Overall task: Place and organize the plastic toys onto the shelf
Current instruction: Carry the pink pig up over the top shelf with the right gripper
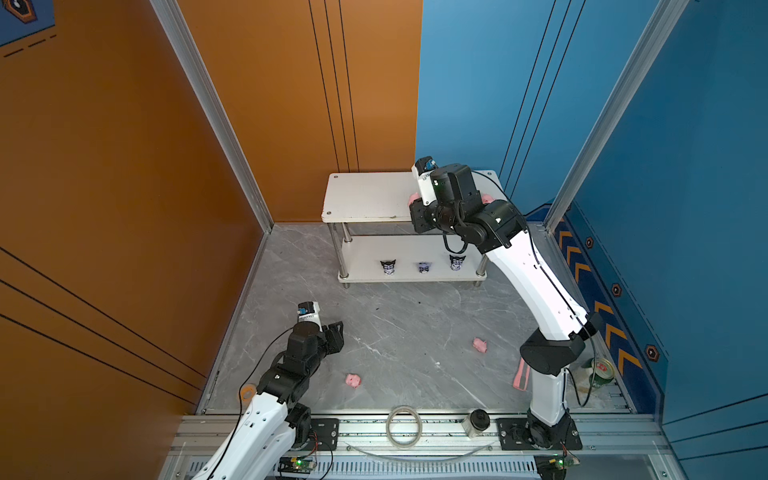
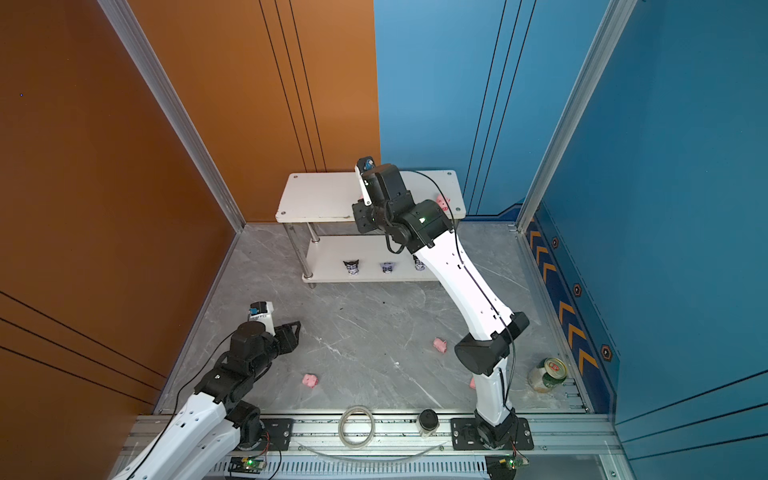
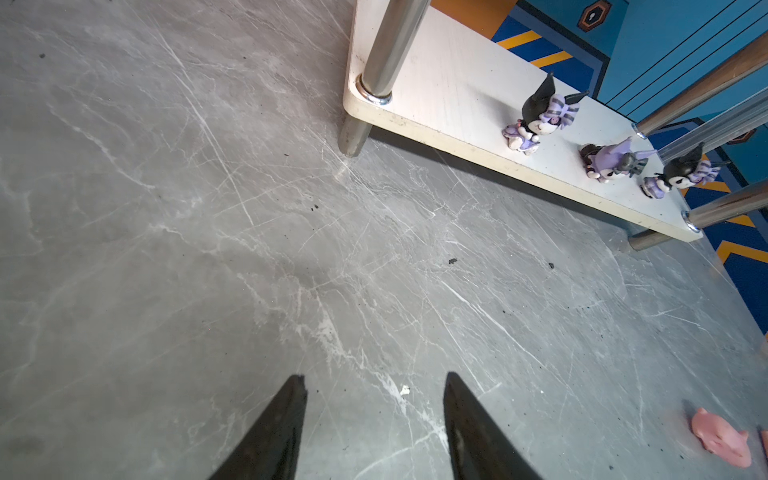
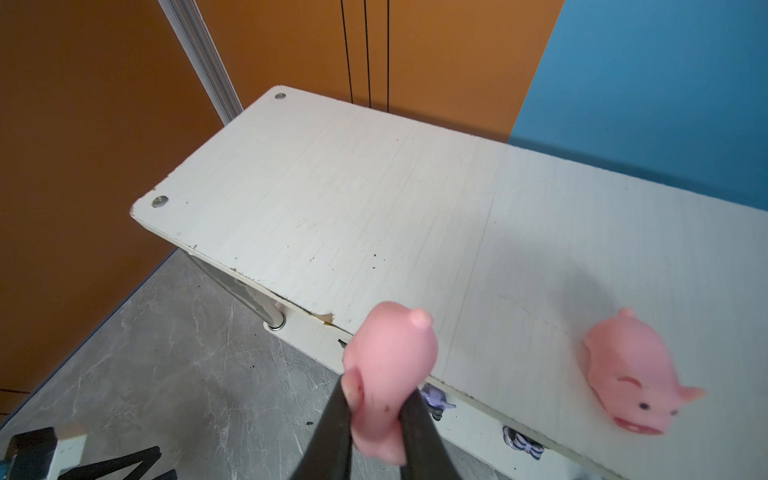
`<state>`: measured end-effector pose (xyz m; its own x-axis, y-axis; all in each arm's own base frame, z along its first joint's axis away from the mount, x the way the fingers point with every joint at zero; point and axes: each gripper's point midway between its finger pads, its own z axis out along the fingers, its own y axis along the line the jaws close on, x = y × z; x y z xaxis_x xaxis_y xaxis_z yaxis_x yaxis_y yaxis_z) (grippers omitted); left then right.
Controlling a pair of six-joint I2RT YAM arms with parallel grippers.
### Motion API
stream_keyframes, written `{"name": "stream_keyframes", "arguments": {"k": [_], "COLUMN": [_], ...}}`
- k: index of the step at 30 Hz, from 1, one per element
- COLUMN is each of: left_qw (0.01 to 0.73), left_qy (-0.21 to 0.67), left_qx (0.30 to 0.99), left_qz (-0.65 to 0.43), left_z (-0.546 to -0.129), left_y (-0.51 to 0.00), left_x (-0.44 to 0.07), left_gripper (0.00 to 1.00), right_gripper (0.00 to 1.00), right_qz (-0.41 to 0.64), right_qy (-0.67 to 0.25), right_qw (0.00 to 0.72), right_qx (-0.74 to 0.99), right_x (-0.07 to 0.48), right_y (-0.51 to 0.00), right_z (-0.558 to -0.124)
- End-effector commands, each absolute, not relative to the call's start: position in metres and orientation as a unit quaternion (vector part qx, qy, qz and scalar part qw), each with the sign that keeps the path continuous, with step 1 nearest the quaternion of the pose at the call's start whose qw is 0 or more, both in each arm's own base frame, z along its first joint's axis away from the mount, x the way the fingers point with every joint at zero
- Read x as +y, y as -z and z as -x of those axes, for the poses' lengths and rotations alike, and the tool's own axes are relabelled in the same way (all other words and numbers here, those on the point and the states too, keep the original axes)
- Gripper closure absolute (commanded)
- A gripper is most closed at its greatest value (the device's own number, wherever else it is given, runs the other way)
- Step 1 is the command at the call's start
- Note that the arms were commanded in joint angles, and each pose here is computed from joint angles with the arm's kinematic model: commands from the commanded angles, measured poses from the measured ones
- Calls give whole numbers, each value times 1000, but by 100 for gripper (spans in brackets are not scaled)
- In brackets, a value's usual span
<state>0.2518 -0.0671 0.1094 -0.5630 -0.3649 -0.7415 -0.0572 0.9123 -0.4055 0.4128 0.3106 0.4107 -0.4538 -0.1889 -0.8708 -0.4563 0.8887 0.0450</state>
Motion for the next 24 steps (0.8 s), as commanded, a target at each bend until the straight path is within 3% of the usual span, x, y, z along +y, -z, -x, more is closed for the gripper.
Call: {"name": "stream_keyframes", "arguments": {"k": [1, 15, 24], "left_qw": [436, 433, 432], "left_qy": [173, 174, 174], "left_qx": [874, 875, 876], "left_qz": [126, 129, 128], "left_z": [-248, -250, -252], "left_y": [-98, -97, -97], "left_x": [-67, -68, -69], "left_gripper": [45, 45, 46], "right_gripper": [80, 80, 73], "right_qz": [192, 168, 173], "right_qy": [-143, -154, -163], "right_qw": [471, 460, 456], "right_qx": [849, 858, 858], "right_x": [304, 292, 296], "right_y": [-402, -386, -382], "right_z": [-423, -451, -455]}}
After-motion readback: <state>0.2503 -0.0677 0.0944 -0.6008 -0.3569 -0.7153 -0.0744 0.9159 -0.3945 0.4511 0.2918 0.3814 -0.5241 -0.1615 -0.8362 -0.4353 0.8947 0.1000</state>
